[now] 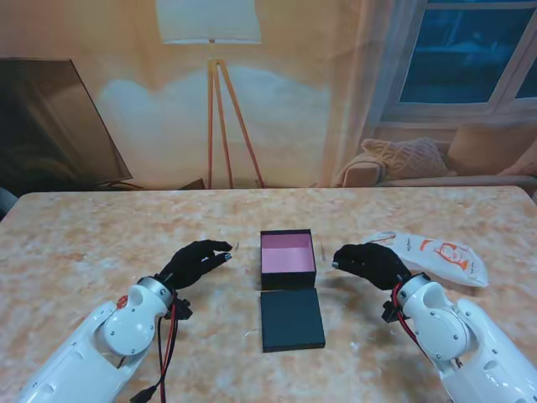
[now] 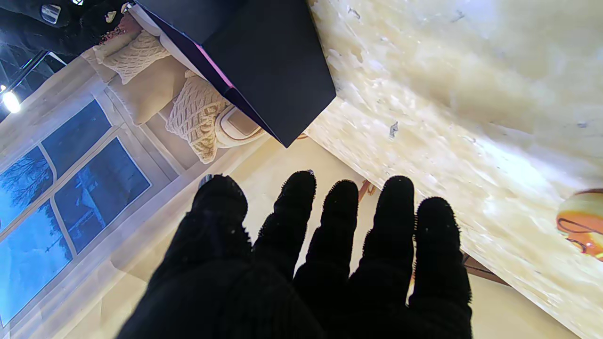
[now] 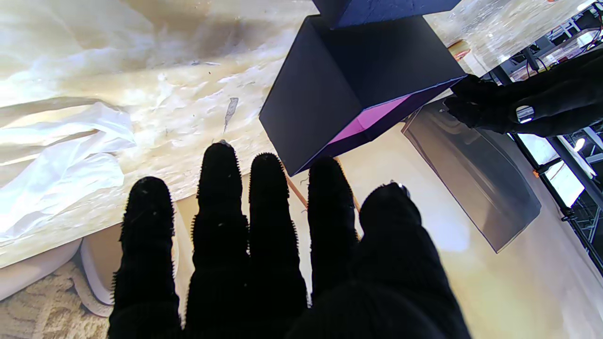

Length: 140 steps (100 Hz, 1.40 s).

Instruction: Pack mini donuts into a plastic bag, tie the opening and put the bag into the gift box

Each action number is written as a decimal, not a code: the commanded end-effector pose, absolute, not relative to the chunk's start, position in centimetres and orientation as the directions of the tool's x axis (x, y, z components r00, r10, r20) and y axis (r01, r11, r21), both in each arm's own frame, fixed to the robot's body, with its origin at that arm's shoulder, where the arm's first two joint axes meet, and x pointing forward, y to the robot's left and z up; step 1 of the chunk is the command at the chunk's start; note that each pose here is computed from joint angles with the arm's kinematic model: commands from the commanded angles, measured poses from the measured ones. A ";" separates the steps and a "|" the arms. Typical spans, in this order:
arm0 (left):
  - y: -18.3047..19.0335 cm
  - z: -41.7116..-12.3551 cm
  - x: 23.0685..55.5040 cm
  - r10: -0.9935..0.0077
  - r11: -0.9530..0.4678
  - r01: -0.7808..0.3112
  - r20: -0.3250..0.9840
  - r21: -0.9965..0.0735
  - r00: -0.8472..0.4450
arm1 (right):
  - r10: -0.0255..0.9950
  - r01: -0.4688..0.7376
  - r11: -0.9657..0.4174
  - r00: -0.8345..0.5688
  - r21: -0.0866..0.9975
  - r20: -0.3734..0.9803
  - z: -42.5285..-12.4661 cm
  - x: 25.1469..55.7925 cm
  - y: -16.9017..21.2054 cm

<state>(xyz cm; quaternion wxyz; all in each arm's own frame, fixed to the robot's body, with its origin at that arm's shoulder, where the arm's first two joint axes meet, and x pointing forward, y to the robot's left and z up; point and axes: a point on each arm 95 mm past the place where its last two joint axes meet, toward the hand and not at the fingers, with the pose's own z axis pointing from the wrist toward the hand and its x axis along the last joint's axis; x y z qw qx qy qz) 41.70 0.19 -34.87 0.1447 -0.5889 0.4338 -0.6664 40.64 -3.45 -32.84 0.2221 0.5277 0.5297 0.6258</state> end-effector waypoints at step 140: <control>0.4 -34.8 41.6 -0.704 -0.587 -0.316 0.662 -0.746 -0.256 | 0.918 0.206 -0.042 -0.379 0.978 0.119 -31.8 44.0 -8.2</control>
